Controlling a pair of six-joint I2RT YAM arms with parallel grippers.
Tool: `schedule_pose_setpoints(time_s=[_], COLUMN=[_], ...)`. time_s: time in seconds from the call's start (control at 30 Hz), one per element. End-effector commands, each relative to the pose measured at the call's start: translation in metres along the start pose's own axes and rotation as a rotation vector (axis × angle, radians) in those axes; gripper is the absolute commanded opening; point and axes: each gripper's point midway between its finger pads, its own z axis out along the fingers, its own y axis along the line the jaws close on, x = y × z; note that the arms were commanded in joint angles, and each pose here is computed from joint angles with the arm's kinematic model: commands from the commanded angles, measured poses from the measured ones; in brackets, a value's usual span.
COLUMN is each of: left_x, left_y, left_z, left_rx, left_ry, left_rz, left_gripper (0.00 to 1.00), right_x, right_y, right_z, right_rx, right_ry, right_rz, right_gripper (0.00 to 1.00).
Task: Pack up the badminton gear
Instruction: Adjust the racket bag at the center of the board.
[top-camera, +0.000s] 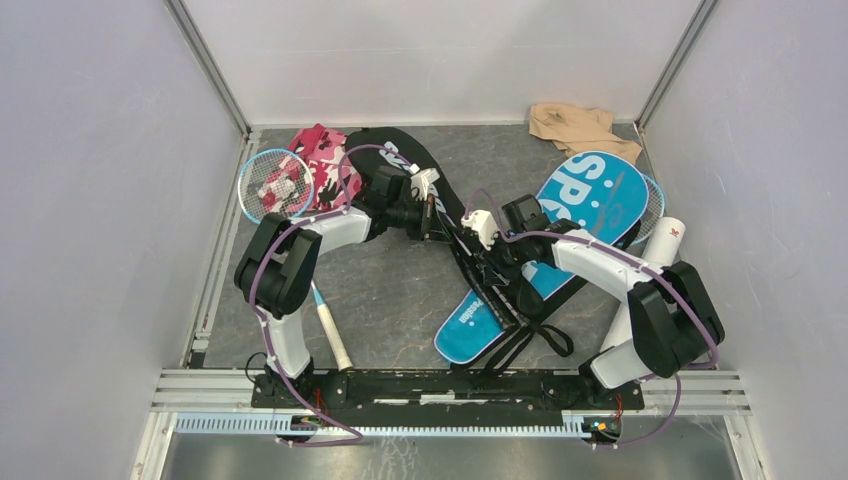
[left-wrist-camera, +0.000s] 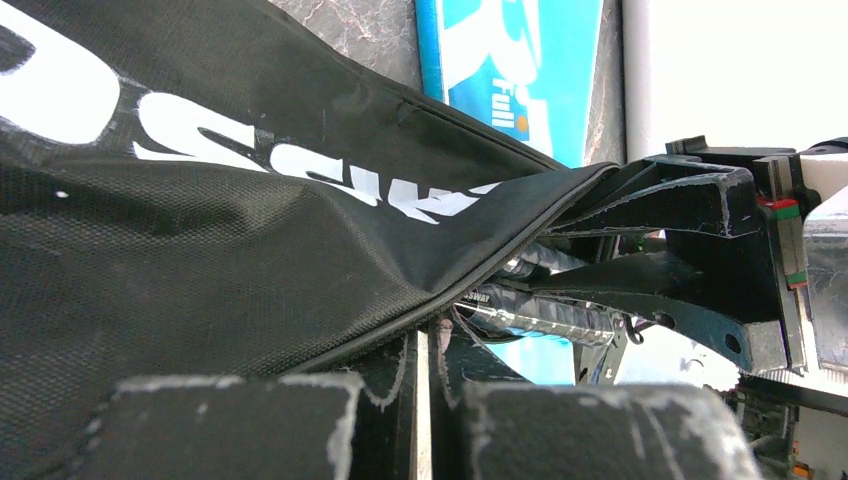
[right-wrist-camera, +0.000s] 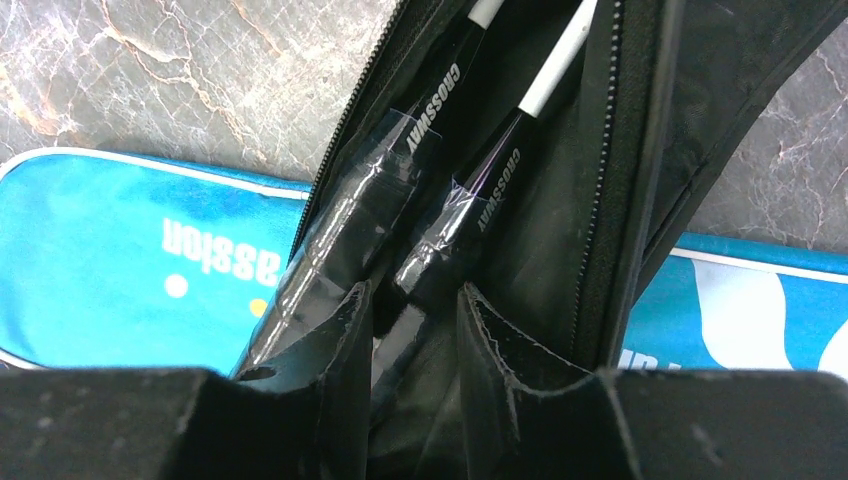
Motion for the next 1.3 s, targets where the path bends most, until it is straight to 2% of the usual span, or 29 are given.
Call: schedule_pose_setpoints(time_s=[0.0, 0.1, 0.23, 0.6, 1.03, 1.13, 1.27], left_x=[-0.017, -0.017, -0.015, -0.006, -0.007, -0.009, -0.012], left_y=[-0.039, -0.04, -0.042, -0.047, -0.05, -0.051, -0.051], left_z=[0.001, 0.001, 0.001, 0.006, 0.003, 0.001, 0.0], left_rx=[0.163, 0.169, 0.182, 0.218, 0.217, 0.206, 0.198], left_ry=[-0.037, -0.037, -0.033, -0.004, -0.013, -0.025, -0.032], left_rz=[0.126, 0.125, 0.122, 0.13, 0.138, 0.142, 0.141], left_gripper=[0.02, 0.02, 0.02, 0.02, 0.02, 0.02, 0.02], right_x=[0.009, 0.001, -0.005, -0.034, -0.061, -0.058, -0.06], right_y=[0.01, 0.006, -0.003, -0.018, -0.037, -0.049, -0.053], right_z=[0.021, 0.021, 0.023, 0.023, 0.016, 0.003, -0.018], right_rx=[-0.03, -0.004, 0.054, 0.138, 0.231, 0.316, 0.374], right_ry=[0.037, 0.013, -0.002, -0.105, -0.149, -0.135, -0.137], right_rz=[-0.005, 0.003, 0.018, 0.056, 0.035, 0.01, -0.042], right_gripper=[0.18, 0.08, 0.0, 0.0, 0.0, 0.02, 0.2])
